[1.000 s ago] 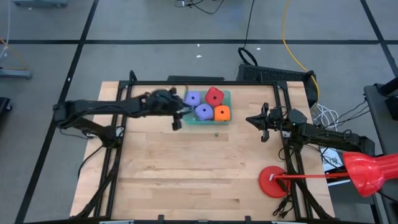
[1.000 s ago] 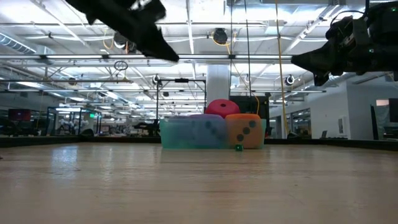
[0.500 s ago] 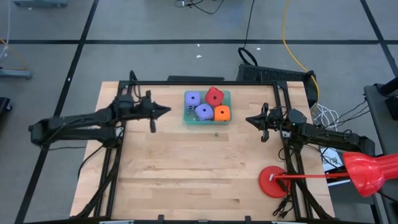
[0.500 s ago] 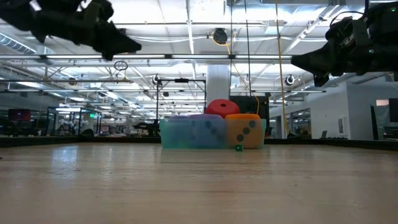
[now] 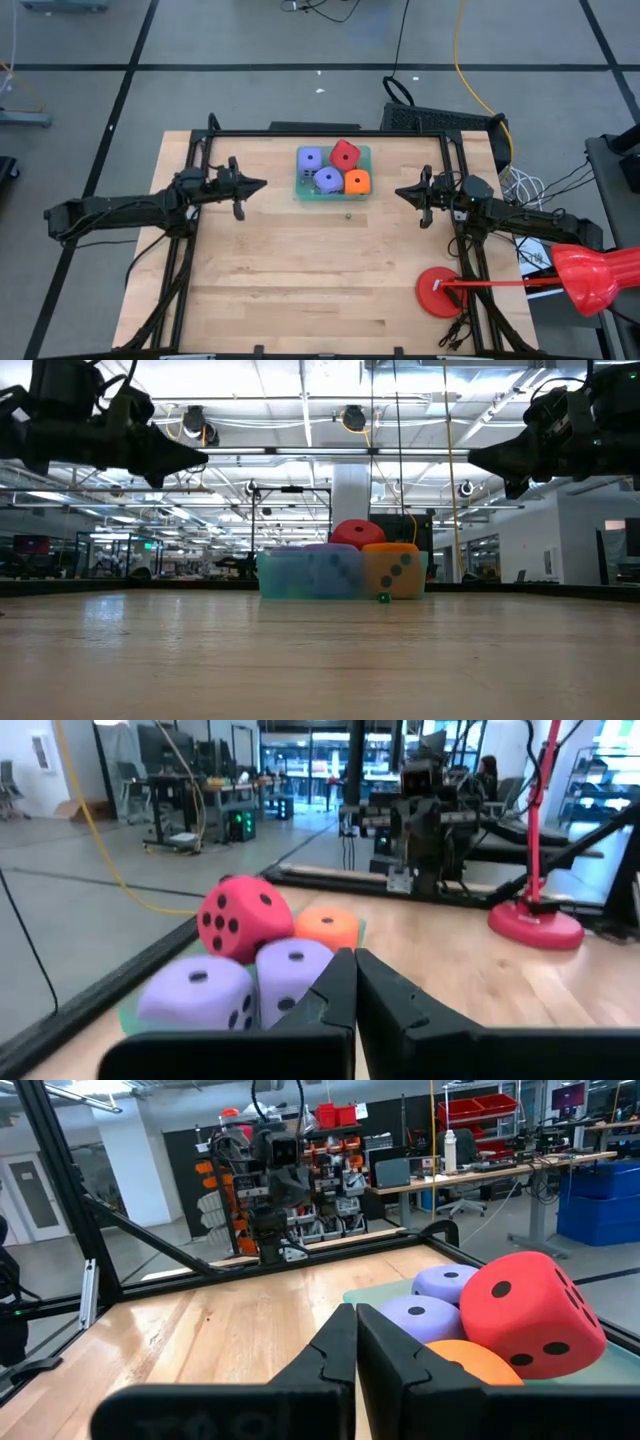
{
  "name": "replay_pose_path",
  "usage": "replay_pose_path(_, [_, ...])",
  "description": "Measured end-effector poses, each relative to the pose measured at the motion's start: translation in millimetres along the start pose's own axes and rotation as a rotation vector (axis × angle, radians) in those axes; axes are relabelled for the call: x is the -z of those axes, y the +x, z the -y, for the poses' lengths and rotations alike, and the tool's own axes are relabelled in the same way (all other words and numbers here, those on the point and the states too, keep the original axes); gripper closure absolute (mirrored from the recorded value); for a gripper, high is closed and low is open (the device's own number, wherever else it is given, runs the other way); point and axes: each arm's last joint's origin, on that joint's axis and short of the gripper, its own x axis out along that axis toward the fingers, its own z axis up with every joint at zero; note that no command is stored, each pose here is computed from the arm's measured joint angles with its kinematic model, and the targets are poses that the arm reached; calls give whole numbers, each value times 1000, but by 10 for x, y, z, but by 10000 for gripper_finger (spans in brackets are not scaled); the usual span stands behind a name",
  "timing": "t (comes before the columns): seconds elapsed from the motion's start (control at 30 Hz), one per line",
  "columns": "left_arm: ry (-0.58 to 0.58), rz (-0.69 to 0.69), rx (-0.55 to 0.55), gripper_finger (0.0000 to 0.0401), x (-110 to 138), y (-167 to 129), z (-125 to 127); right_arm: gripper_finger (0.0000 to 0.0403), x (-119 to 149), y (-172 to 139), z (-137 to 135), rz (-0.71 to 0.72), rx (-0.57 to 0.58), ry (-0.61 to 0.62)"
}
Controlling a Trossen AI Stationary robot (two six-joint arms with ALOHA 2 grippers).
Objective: Pick & Place Dice
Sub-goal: Put the small dark green dice into the basket
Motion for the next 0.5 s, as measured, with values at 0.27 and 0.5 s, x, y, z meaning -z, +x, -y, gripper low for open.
replay_pose_path(0.27, [-1, 20, 17, 398, 40, -20, 13, 399, 12, 2, 2, -12, 1, -18])
replay_pose_path(0.5, [6, 9, 41, 396, 56, -17, 42, 399, 90, 33, 24, -87, 16, -29])
